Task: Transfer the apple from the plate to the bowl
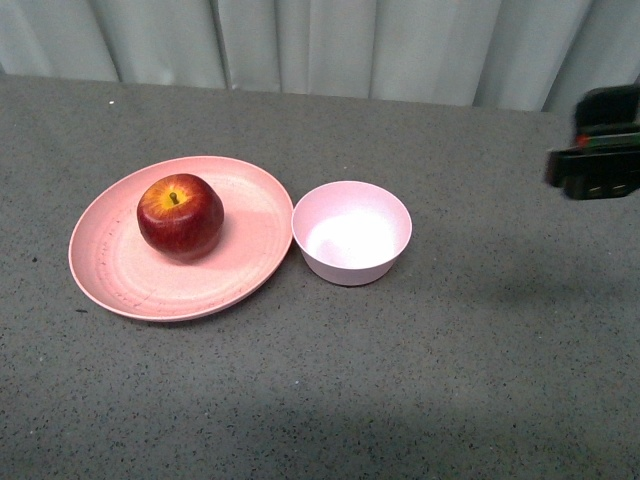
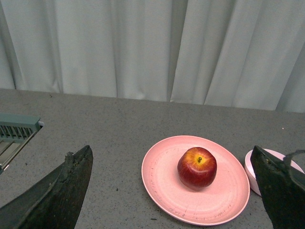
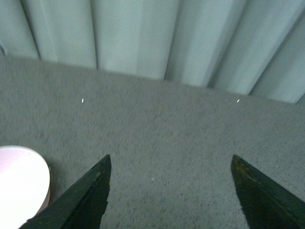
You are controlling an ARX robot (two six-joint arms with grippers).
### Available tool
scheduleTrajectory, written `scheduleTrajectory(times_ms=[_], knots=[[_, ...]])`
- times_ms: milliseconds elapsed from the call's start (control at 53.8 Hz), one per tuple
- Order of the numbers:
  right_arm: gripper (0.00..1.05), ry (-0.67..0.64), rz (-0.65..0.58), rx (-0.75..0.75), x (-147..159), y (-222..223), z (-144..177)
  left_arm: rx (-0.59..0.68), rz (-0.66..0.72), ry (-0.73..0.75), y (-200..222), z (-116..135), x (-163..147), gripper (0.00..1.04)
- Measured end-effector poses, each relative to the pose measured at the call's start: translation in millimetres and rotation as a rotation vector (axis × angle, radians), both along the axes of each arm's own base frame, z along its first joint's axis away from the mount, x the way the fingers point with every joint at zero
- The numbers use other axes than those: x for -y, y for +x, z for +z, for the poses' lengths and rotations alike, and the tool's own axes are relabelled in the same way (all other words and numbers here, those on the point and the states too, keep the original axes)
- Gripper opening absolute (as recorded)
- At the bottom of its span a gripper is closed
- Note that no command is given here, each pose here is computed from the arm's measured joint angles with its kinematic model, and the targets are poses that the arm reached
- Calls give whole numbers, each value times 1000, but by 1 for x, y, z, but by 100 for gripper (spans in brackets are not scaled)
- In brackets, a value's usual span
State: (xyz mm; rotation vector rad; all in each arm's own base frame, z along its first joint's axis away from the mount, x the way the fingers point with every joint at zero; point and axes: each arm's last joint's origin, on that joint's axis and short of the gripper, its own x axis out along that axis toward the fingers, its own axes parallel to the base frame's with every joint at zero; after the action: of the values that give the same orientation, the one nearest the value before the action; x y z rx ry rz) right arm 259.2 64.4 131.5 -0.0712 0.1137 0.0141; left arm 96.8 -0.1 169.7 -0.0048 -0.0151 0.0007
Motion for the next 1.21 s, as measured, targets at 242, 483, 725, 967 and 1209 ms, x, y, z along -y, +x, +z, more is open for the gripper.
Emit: scheduleTrajectory(times_ms=[242,483,725,967,1209], knots=[[12,47,-15,73,33,-47,19,1,-1,0,0,0,0,98],[1,56,-11,93,48,-80,29,1,-1,0,0,0,0,98],[1,61,10,95,59,-98,30,1,-1,0,0,0,0,98],[1,61,-15,99,64,-112,31,1,-1,0,0,0,0,98],[1,61,-13,106,64,-123,33,1,-1,0,0,0,0,98]])
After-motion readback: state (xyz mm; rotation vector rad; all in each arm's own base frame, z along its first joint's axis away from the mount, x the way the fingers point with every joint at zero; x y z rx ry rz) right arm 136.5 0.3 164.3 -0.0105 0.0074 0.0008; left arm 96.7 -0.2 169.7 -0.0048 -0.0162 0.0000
